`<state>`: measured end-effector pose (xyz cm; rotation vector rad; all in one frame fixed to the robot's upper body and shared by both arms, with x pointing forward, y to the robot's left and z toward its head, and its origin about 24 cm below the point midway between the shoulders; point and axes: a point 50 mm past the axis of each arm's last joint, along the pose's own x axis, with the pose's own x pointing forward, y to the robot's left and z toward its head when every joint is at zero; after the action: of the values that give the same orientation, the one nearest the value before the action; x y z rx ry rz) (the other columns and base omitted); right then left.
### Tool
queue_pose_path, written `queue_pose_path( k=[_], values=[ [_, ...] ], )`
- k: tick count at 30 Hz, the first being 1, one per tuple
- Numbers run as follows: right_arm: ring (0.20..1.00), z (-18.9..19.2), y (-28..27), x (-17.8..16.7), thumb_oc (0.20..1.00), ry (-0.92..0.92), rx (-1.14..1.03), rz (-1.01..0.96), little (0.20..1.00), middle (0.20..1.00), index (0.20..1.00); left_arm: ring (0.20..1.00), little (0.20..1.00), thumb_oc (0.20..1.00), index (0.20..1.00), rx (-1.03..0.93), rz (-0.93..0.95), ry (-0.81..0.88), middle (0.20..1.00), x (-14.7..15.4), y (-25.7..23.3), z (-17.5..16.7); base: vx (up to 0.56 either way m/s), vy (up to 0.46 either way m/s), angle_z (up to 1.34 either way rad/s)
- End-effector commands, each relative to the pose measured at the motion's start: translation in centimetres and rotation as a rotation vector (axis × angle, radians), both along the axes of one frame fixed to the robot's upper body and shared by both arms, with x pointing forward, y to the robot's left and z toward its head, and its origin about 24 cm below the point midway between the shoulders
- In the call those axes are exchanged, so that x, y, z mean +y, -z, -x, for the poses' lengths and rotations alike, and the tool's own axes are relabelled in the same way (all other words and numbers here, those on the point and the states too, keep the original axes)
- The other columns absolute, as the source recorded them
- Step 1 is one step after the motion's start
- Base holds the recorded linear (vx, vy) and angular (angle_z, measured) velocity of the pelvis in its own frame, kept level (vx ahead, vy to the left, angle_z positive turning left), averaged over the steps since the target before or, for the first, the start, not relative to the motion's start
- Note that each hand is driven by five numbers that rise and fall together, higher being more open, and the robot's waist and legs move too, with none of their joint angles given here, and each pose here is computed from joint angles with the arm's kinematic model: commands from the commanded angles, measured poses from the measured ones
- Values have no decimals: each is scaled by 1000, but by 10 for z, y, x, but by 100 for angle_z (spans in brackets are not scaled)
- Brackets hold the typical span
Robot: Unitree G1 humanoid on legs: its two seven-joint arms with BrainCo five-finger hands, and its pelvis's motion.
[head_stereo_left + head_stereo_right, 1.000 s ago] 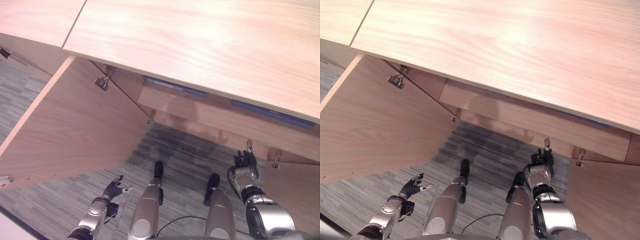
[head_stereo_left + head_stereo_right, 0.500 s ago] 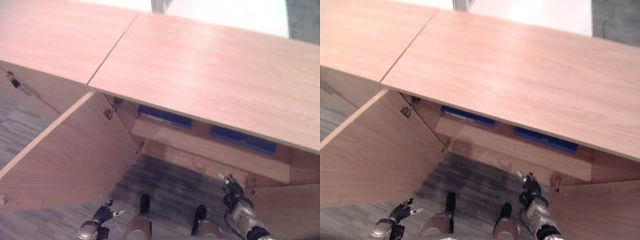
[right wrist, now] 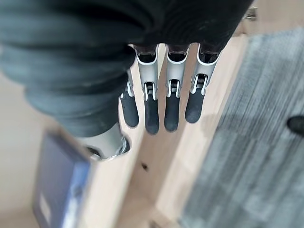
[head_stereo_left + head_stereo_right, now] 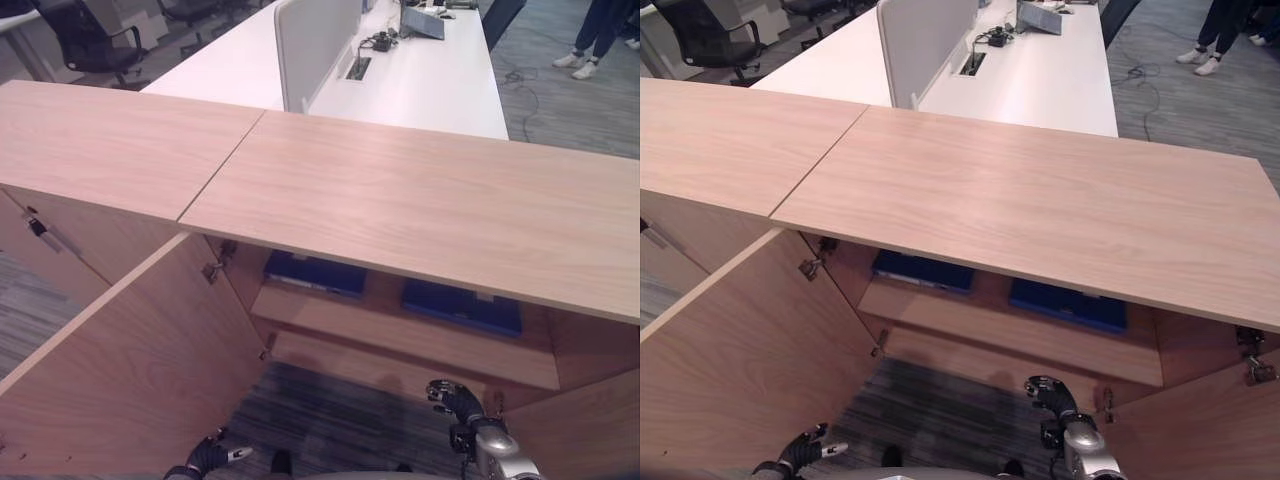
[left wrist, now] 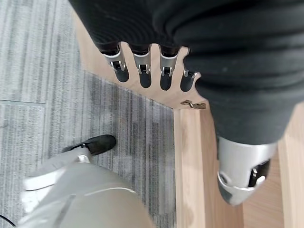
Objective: Put the empty folder in the office cabinet
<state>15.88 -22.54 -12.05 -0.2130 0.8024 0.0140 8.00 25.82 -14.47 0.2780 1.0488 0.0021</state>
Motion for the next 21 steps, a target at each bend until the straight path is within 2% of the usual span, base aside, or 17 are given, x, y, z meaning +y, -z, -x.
queue_pose_path(
  k=[1,7,13,21],
  values=[
    [1000,-23,-13,6,1000,-76,-80,28,1000,1000,1000,1000,1000,1000,1000,-61,-26,-23,1000,8,-6,-24,-15,-48,14],
    [1000,-19,-6,19,1000,-168,-46,47,1000,1000,1000,1000,1000,1000,1000,-75,-13,-37,1000,2,-5,-30,-70,-61,34],
    [1000,-43,-15,13,1000,-191,-85,137,1000,1000,1000,1000,1000,1000,1000,-127,23,-96,1000,-7,-7,-51,-235,41,102],
    [1000,-39,-11,-3,1000,-101,-32,131,1000,1000,1000,1000,1000,1000,1000,-55,14,-184,1000,5,-1,-27,-140,141,74]
  ],
)
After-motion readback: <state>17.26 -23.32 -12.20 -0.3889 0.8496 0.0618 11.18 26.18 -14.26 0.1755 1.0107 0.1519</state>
